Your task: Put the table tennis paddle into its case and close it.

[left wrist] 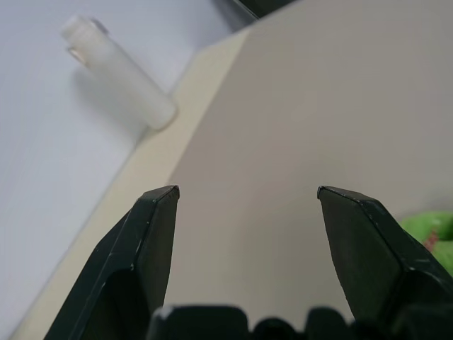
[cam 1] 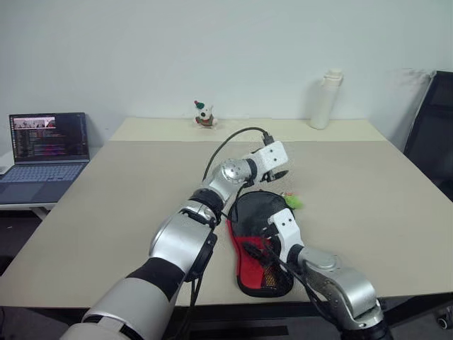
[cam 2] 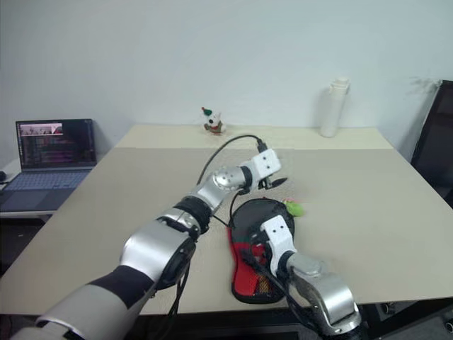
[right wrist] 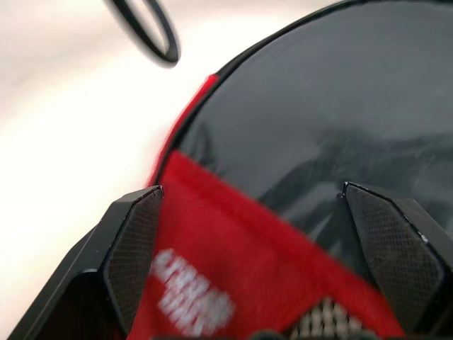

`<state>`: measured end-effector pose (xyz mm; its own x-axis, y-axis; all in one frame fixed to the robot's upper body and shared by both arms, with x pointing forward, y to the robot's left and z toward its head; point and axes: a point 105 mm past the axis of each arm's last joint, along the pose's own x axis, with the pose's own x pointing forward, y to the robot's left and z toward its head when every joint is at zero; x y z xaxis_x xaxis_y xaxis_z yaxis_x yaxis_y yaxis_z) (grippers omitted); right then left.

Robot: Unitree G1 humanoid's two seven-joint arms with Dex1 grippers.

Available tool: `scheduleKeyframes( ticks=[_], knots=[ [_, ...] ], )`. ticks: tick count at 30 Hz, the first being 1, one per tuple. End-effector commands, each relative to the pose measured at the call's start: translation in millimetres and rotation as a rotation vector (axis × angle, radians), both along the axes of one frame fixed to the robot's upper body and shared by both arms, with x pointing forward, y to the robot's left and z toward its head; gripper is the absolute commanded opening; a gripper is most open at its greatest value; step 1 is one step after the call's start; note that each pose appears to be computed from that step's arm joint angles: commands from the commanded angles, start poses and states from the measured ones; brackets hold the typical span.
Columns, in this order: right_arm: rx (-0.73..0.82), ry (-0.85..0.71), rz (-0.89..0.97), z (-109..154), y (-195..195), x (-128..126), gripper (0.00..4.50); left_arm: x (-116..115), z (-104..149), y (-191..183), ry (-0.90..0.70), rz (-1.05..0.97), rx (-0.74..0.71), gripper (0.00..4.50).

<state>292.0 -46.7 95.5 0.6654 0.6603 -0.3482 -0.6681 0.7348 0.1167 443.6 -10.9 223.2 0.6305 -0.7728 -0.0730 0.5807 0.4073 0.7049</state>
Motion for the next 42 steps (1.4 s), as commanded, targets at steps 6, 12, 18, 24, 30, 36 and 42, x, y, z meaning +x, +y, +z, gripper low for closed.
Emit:
scheduleKeyframes(
  ticks=[6, 12, 18, 24, 30, 36, 42],
  knots=[
    [0.091, -0.19, 0.121, 81.7, -32.1, -7.7, 4.5, 4.4, -5.6, 54.4, 0.154, 0.007, -0.153, 3.39],
    [0.028, -0.258, -0.072, 91.6, -79.1, 31.5, 4.5, -14.1, -71.4, 72.1, 0.475, -0.056, -0.159, 3.39],
    [-0.008, -0.286, -0.159, 83.7, -91.7, 67.5, 4.5, -40.9, -101.5, 54.4, 0.618, -0.19, -0.073, 3.39],
    [-0.055, -0.257, -0.171, 63.9, -88.6, 87.2, 4.5, -48.5, -114.5, 38.8, 0.646, -0.216, -0.008, 3.39],
    [-0.082, -0.204, -0.197, 45.9, -91.1, 95.8, 4.5, -49.9, -120.0, 35.5, 0.655, -0.218, 0.017, 3.39],
    [-0.094, -0.201, -0.27, 40.2, -99.7, 106.5, 4.5, -48.5, -125.6, 37.8, 0.653, -0.199, 0.044, 3.39],
    [-0.099, -0.19, -0.303, 36.7, -103.7, 110.9, 2.86, -50.0, -132.7, 38.3, 0.658, -0.199, 0.072, 3.43]
  ],
)
